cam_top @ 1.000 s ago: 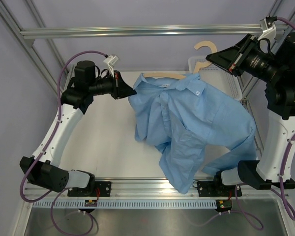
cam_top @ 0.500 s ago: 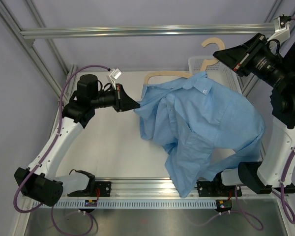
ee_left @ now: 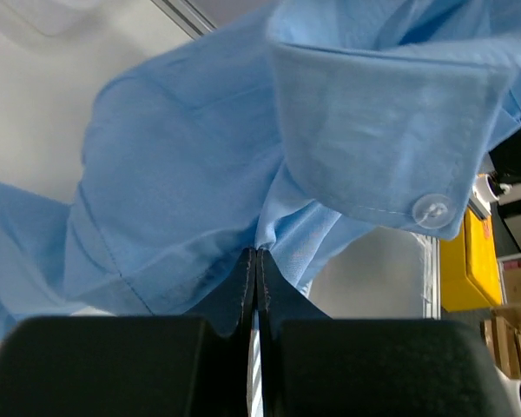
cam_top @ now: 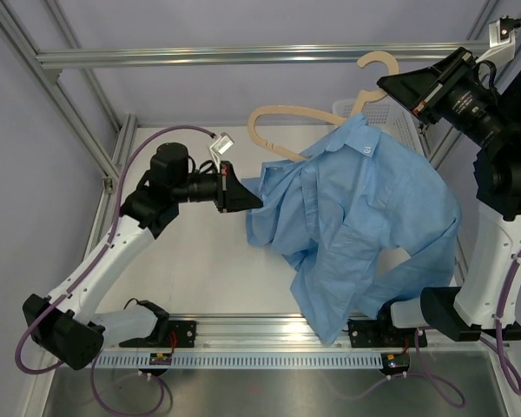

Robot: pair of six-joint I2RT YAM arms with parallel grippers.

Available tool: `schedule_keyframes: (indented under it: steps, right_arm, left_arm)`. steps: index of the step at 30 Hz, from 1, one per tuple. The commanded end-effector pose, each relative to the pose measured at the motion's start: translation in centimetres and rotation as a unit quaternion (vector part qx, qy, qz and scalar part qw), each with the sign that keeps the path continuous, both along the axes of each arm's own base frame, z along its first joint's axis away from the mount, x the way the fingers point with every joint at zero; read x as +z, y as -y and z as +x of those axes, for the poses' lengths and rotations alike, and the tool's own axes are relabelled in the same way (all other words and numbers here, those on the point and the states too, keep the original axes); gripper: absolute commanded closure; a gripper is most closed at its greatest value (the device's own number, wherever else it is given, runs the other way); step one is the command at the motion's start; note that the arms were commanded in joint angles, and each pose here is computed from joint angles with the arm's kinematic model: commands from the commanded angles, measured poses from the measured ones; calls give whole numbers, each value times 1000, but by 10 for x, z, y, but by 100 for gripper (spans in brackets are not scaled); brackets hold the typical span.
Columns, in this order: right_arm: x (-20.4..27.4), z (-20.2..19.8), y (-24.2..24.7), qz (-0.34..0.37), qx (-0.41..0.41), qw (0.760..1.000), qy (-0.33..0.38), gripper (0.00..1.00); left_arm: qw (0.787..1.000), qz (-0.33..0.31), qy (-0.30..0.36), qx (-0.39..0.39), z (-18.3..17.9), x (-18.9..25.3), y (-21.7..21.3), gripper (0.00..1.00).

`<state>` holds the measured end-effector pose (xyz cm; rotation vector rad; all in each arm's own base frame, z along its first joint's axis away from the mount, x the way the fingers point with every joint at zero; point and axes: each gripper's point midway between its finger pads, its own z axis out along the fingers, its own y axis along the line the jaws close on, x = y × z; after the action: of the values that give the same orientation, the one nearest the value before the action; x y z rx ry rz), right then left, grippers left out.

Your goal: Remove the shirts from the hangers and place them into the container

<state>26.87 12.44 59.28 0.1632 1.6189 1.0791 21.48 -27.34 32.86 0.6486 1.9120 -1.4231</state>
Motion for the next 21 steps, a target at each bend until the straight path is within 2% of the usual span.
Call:
schedule_keyframes:
  steps: [1,5,7,9,11,13,18,21]
  right_arm:
    - [39,-11,-4,17,21,997,74,100]
    - [30,-14,-9,5,40,997,62,100]
    - [22,-17,-12,-2,52,997,53,100]
    - [10,-18,-14,-9,61,997,41,100]
    - [-1,-16,-14,-19,64,997,34,100]
    - [-7,-19,-15,-26,72,997,28,100]
    - [-29,-15,-12,-52,66,996,19,100]
    - [-36,-11,-11,-72,48,996,24,100]
  left_arm:
    - [1000,-13,8,-26,-14,9,13,100]
    - [999,18,40,11,-5,14,6,100]
    - [997,49,41,45,0,22,-4,91]
    - [991,86,49,95,11,24,-17,74]
    - [981,99,76,145,24,46,-30,70]
    - [968,115,81,207,34,62,-47,57]
    - [947,104,74,296,37,93,-74,52]
    - [943,68,37,325,36,108,-75,58]
